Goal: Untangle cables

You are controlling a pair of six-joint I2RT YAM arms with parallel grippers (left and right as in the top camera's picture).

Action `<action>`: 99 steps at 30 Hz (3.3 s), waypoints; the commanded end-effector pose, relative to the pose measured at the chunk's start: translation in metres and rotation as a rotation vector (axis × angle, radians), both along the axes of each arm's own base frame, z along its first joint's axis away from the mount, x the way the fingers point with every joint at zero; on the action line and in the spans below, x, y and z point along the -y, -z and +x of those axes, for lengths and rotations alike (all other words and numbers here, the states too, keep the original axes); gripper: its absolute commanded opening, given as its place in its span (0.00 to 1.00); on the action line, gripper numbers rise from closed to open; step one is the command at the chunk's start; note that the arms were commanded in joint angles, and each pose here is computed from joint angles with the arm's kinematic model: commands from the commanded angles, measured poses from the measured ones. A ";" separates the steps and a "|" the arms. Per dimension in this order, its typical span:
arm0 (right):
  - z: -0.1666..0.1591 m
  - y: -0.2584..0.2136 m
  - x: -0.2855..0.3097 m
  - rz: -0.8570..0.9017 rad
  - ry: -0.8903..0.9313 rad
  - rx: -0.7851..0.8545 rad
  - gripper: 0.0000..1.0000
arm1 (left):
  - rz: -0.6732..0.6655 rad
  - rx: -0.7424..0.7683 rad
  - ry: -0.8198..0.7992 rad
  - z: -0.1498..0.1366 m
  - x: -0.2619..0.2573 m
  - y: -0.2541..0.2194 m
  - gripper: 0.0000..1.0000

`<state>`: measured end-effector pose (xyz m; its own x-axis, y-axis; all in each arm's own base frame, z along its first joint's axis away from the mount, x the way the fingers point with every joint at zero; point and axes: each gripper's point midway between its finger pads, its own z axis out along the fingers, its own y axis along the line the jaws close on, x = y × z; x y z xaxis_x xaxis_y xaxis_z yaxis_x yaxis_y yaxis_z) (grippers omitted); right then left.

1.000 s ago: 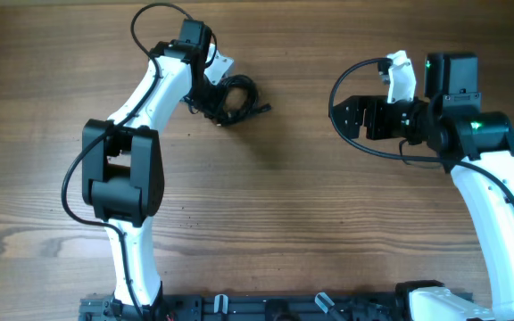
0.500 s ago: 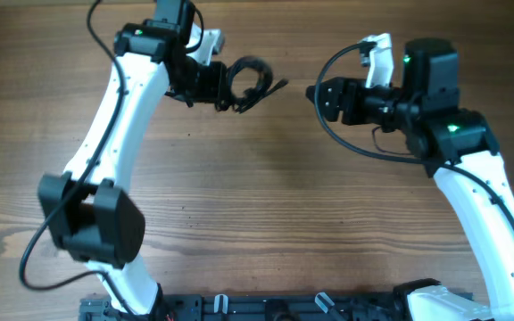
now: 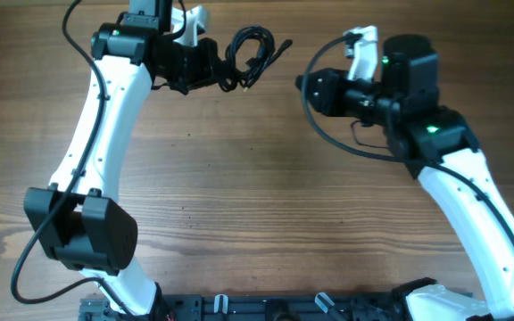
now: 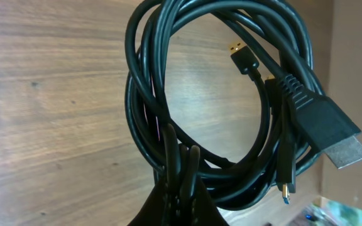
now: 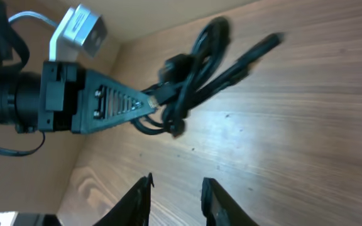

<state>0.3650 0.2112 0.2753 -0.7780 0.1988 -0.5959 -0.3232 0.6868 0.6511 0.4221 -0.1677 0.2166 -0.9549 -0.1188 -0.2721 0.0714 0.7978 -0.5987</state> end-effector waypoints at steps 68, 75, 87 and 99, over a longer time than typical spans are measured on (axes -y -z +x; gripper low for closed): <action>0.020 0.003 -0.004 -0.118 0.084 0.102 0.89 | -0.010 -0.075 0.242 -0.059 0.026 -0.004 0.04; 0.015 0.023 0.009 -0.145 0.167 -0.015 0.99 | -0.162 -0.424 -0.275 -0.042 0.013 -0.009 0.04; 0.008 0.069 -0.019 -0.116 0.025 -0.175 0.69 | -0.575 -0.957 -0.541 -0.049 0.017 -0.056 0.05; 0.025 0.116 -0.051 -0.022 -0.069 -0.279 0.56 | -0.689 -0.937 -0.400 -0.047 0.029 -0.081 0.04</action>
<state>0.3870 0.2537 0.1631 -0.9129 0.1343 -0.3854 -0.1846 0.7064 0.6833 0.3801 -0.1891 0.2704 -0.5598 -0.3885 0.7319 -0.8255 0.1852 -0.5331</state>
